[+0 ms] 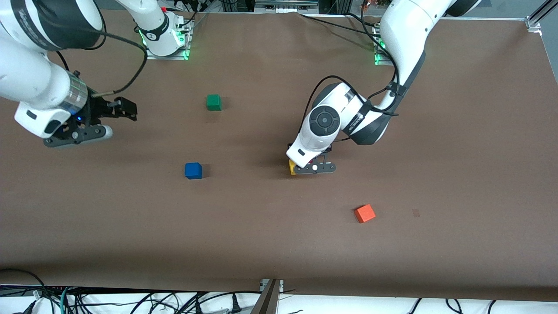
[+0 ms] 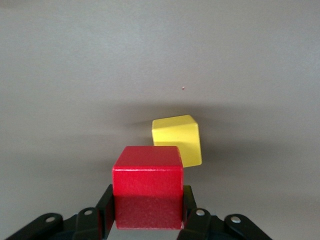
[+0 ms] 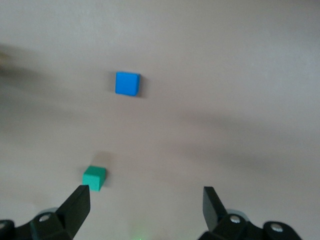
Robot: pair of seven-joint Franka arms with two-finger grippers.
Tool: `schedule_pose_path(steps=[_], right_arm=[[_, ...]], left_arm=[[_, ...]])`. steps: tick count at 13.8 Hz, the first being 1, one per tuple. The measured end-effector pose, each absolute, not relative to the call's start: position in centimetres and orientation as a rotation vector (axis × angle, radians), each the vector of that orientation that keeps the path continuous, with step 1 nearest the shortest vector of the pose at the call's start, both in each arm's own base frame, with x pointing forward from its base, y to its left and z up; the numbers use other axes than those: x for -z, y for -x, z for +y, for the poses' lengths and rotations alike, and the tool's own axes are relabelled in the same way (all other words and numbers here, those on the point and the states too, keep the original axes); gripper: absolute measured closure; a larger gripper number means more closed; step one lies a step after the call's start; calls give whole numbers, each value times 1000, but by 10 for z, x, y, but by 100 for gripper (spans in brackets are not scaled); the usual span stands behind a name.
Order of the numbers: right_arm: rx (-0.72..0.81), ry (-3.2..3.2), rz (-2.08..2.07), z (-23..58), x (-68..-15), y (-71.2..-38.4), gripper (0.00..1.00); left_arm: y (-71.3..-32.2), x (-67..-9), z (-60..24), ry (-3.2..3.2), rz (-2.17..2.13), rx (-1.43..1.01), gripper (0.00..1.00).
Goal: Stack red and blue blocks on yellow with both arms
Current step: 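Lower red block onto yellow, open left gripper while right gripper reaches blue, then grasp the blue block with the right gripper while the left gripper withdraws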
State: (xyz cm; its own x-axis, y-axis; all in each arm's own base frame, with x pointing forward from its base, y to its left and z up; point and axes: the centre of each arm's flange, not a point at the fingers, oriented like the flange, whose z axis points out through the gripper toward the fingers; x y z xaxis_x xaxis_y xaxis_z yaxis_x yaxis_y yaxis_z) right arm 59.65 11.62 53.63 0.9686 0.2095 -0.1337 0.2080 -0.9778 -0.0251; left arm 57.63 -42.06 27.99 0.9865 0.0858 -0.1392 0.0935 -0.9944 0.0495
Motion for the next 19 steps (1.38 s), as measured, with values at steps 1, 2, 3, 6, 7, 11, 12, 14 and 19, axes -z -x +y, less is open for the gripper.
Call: schedule_pose_path(steps=[1, 2, 3, 6, 7, 11, 12, 14, 19], right_arm=[[-193, 3096, -326, 118, -528, -603, 0], [-174, 3078, -324, 123, -516, -611, 0], [-154, 3061, -325, 130, -505, -618, 0], [-140, 3040, -247, 175, -459, -629, 0], [-132, 3042, -214, 194, -441, -629, 0], [-87, 3039, -159, 230, -369, -627, 0], [-79, 3038, -152, 230, -350, -629, 0], [-41, 3046, -144, 225, -312, -627, 0], [73, 3059, -117, 200, -241, -606, 0]], left_arm=[[-577, -277, -424, -3073, 147, 212, 45], [-578, -274, -428, -3073, 153, 212, 45], [-576, -270, -434, -3074, 159, 215, 45], [-568, -260, -453, -3087, 173, 179, 45], [-567, -258, -456, -3091, 173, 173, 45], [-571, -255, -453, -3120, 157, 135, 45], [-571, -254, -453, -3121, 160, 137, 45], [-571, -253, -452, -3121, 167, 137, 41], [-599, -297, -438, -3080, 233, 29, 0]])
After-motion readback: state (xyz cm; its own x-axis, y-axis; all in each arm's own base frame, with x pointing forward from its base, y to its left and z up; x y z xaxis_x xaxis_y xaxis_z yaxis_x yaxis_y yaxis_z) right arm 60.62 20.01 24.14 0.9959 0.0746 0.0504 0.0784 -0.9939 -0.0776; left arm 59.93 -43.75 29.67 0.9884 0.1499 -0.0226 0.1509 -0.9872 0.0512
